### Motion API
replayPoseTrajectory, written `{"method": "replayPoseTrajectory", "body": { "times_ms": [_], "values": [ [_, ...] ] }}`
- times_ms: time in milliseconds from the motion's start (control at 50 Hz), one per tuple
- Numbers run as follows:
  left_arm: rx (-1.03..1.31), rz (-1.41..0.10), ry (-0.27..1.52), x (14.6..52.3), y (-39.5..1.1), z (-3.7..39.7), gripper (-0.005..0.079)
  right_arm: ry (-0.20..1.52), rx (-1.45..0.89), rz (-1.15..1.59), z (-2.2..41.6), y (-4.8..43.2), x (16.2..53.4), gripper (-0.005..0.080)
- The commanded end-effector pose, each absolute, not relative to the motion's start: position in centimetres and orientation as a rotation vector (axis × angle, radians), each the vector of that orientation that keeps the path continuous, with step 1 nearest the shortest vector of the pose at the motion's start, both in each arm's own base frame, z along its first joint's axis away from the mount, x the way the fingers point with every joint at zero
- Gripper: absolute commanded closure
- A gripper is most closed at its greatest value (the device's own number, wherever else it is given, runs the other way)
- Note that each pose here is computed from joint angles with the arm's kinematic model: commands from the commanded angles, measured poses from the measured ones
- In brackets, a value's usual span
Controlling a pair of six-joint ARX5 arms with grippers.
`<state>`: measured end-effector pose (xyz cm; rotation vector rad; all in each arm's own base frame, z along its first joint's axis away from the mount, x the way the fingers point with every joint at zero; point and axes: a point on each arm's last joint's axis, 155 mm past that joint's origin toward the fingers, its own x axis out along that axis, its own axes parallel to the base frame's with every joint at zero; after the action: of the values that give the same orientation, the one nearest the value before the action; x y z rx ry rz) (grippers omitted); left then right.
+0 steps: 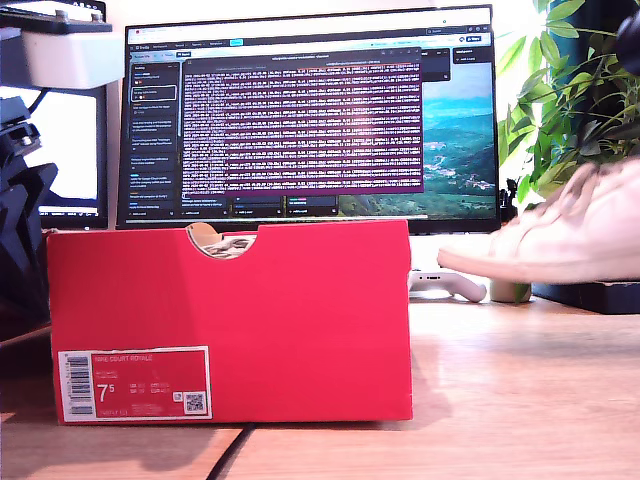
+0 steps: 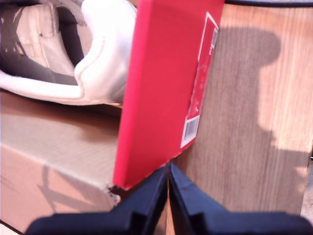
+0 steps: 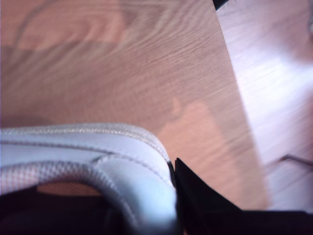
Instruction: Pack the white shoes by picking the first shoe and placing it inside the red shoebox, left side, then picking and rotating the second shoe and placing it in the shoebox
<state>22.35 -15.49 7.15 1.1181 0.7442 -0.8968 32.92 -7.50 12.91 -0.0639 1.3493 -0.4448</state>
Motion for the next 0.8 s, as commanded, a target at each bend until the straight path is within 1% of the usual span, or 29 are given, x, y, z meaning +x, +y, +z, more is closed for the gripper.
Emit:
{"method": "replayPoseTrajectory", "body": {
  "times_ms": [0,100,160,360,380,540,780],
  "values": [
    [1.109,-0.905,0.739,22.4,-15.9,7.2,0.0761,1.276,-0.083,-0.396,15.3,-7.4,34.9,0.0762],
    [1.109,-0.905,0.739,22.4,-15.9,7.2,0.0761,1.213,-0.153,-0.286,17.8,-6.7,36.8,0.0762],
    [1.109,-0.905,0.739,22.4,-15.9,7.2,0.0761,1.148,-0.168,-0.182,19.4,-5.4,38.5,0.0762],
    [1.109,-0.905,0.739,22.4,-15.9,7.2,0.0761,0.889,-0.200,0.221,24.4,2.4,43.2,0.0762],
    [1.109,-0.905,0.739,22.4,-15.9,7.2,0.0761,0.855,-0.249,0.271,24.8,3.2,43.6,0.0762],
    [1.109,-0.905,0.739,22.4,-15.9,7.2,0.0761,0.639,-0.397,0.517,27.6,10.2,45.2,0.0762],
    [1.109,-0.905,0.739,22.4,-15.9,7.2,0.0761,0.348,-0.551,0.659,31.8,18.4,46.6,0.0763]
  ]
}}
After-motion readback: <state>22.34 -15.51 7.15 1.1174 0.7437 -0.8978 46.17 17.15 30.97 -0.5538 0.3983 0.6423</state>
